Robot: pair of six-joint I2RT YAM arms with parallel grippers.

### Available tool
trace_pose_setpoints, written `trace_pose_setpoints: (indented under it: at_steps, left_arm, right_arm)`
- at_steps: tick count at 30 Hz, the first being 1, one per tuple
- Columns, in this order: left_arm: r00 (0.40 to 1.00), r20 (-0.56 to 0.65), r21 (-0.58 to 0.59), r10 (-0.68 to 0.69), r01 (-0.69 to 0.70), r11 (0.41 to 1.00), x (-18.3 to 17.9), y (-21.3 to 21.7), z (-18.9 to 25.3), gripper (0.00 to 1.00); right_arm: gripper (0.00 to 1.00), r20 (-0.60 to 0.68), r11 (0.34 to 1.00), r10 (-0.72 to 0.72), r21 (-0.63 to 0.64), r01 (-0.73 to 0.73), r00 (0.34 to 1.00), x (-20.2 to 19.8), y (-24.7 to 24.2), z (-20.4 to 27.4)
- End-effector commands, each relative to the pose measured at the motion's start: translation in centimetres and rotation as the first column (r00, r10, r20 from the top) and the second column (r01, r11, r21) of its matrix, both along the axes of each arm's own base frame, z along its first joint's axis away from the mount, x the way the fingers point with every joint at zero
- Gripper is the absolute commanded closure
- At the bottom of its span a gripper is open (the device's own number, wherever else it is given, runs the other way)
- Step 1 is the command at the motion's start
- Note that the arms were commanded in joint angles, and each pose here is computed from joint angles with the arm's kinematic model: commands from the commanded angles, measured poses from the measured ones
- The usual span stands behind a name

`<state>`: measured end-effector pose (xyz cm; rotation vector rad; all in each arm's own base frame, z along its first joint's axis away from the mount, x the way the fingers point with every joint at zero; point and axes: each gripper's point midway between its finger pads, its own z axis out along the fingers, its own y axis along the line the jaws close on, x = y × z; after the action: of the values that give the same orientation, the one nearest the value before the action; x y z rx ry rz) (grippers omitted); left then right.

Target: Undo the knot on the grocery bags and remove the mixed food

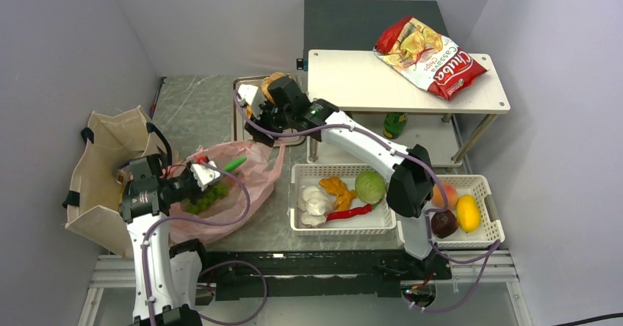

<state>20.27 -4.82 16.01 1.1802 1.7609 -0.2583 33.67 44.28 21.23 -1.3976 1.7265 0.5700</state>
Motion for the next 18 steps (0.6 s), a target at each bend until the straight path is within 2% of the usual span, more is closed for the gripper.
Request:
trace_pose_setpoints:
  at_steps: [1, 3, 6, 12, 18]
  left_arm:
    - [0.990, 0.127, -0.171, -0.055, 0.076, 0.982, 1.5, -2.4, 6.5, 1.00]
    - [0.992, 0.122, -0.205, -0.030, 0.055, 0.977, 2.0, -2.3, 7.5, 1.00]
    - [0.990, 0.137, -0.253, 0.012, 0.023, 0.967, 2.8, -2.3, 8.8, 1.00]
    - [0.982, 0.177, -0.345, 0.069, -0.004, 0.938, 3.7, -2.6, 12.2, 1.00]
    - [0.976, 0.214, -0.407, 0.043, 0.049, 0.912, 3.4, -4.9, 15.6, 0.98]
  right_arm:
    - [0.26, -0.025, 0.982, 0.076, 0.178, -0.070, 0.997, -2.7, 1.2, 6.8]
    - [0.14, -0.017, 0.968, 0.085, 0.240, -0.079, 0.996, -3.6, 0.8, 9.0]
    - [0.10, 0.006, 0.944, 0.059, 0.326, -0.057, 0.998, -4.0, -0.2, 12.0]
    - [0.08, -0.085, 0.855, 0.047, 0.518, 0.004, 0.995, -5.3, -2.2, 16.8]
    - [0.10, -0.094, 0.755, 0.162, 0.653, -0.062, 0.982, -8.3, 0.7, 19.9]
